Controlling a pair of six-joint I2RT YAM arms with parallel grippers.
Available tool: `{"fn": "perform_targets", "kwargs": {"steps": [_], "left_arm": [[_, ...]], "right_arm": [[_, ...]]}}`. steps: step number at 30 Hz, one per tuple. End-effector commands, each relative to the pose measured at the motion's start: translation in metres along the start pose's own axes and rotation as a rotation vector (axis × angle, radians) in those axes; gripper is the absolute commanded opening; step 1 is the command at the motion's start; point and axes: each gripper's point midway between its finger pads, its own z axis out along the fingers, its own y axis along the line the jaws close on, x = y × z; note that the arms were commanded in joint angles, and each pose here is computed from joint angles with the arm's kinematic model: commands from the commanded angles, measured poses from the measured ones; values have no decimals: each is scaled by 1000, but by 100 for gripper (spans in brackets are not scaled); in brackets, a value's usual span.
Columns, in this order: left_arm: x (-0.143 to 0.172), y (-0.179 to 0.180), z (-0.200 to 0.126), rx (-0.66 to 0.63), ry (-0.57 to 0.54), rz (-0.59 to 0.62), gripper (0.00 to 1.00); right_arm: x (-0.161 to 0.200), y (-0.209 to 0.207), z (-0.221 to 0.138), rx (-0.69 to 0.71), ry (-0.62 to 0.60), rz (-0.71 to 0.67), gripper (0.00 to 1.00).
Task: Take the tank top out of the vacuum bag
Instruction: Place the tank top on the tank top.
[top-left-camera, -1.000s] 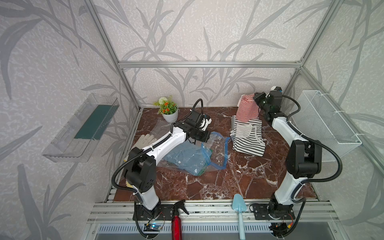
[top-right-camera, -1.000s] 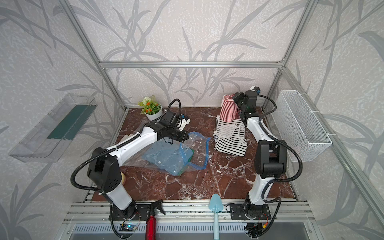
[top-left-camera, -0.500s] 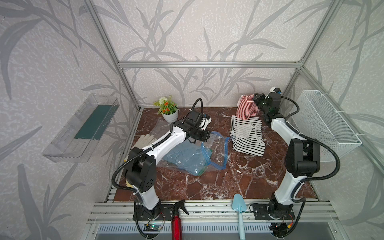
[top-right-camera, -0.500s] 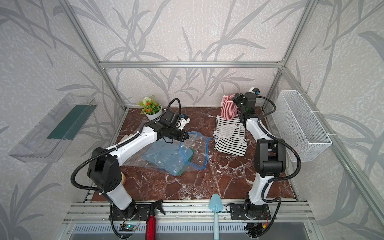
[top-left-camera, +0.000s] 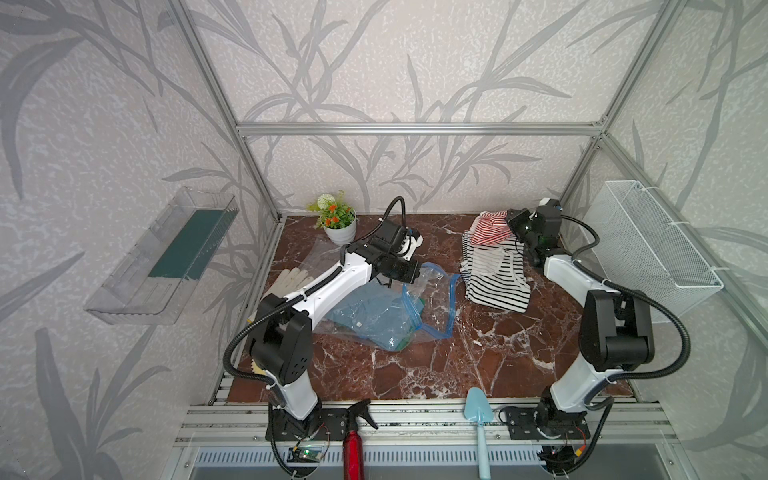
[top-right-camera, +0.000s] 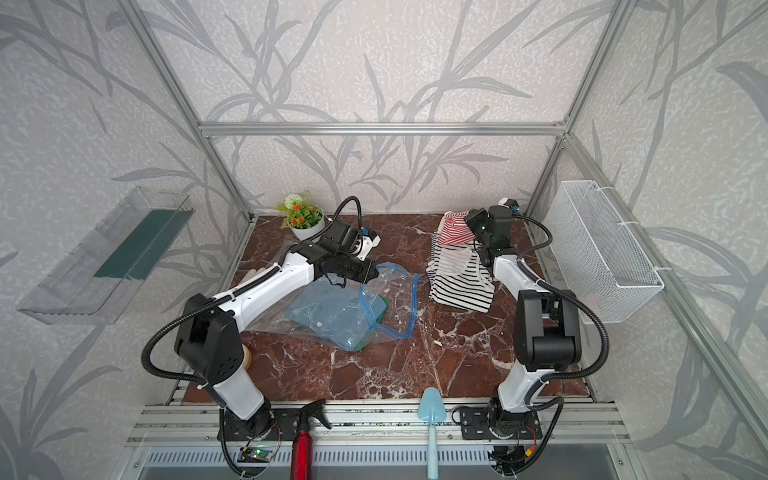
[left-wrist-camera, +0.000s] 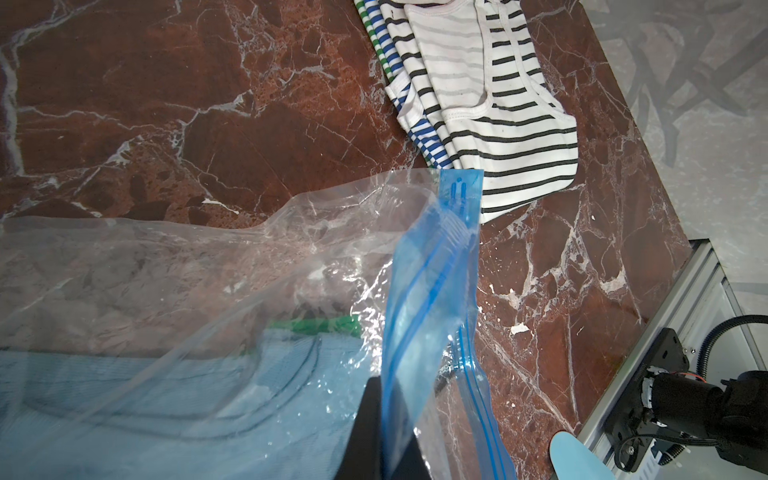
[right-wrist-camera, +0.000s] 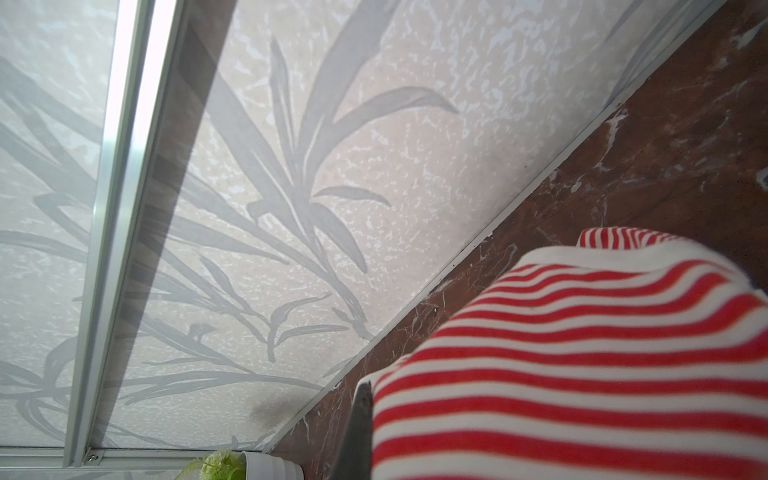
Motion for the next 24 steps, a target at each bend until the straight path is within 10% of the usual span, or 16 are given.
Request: {"fn": "perform_targets", "kwargs": {"steps": [1, 24], "left_arm": [[-9, -7, -14, 21, -35, 5, 0], [-16, -20, -31, 63, -78, -1, 0]], "right_arm": [[-10, 17, -17, -56, -41, 12, 0], [65, -46, -86, 126, 78, 124, 0]]}}
